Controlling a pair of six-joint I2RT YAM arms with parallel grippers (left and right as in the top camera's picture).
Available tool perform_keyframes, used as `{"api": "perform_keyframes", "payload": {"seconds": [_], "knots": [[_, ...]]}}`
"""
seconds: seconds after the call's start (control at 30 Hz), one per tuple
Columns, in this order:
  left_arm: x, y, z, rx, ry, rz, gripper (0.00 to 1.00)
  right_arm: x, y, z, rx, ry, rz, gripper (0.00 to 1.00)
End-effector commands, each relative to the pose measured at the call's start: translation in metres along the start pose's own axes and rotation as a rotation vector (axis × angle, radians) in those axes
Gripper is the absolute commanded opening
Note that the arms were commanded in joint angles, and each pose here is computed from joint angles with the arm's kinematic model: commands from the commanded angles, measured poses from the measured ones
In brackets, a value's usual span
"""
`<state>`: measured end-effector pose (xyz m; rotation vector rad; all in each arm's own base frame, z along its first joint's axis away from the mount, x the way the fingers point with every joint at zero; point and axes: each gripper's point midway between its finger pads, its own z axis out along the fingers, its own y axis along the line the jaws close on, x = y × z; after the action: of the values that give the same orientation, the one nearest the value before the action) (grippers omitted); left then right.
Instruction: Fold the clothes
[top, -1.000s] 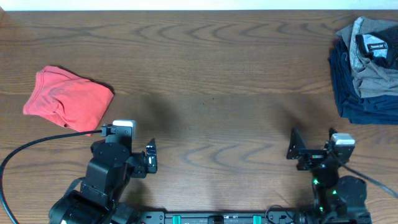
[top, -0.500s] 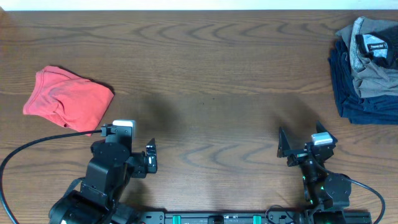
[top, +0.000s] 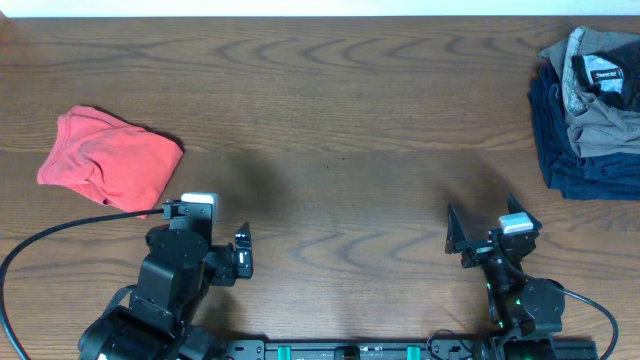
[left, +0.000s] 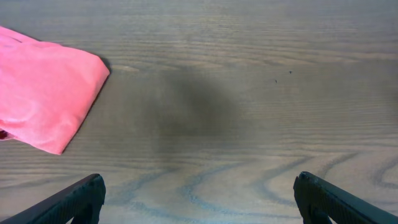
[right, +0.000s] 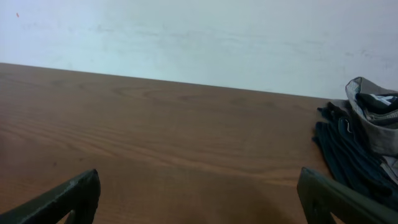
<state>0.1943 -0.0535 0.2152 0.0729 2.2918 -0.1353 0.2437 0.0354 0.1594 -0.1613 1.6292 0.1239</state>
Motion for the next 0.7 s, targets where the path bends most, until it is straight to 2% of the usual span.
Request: {"api": "perform_keyframes", "payload": {"seconds": [0.0, 0.5, 0.67], "knots": [[0.000, 0.001, 0.000, -0.008, -0.002, 0.017, 0.98, 0.000, 0.005, 0.000, -0.022, -0.004, -0.018, 0.99], [0.000, 0.002, 0.000, -0.012, -0.002, 0.014, 0.98, 0.000, 0.005, 0.000, -0.022, -0.004, -0.017, 0.99], [0.008, 0.023, -0.001, -0.090, 0.030, -0.039, 0.98, 0.000, 0.005, 0.000, -0.022, -0.004, -0.017, 0.99]]}}
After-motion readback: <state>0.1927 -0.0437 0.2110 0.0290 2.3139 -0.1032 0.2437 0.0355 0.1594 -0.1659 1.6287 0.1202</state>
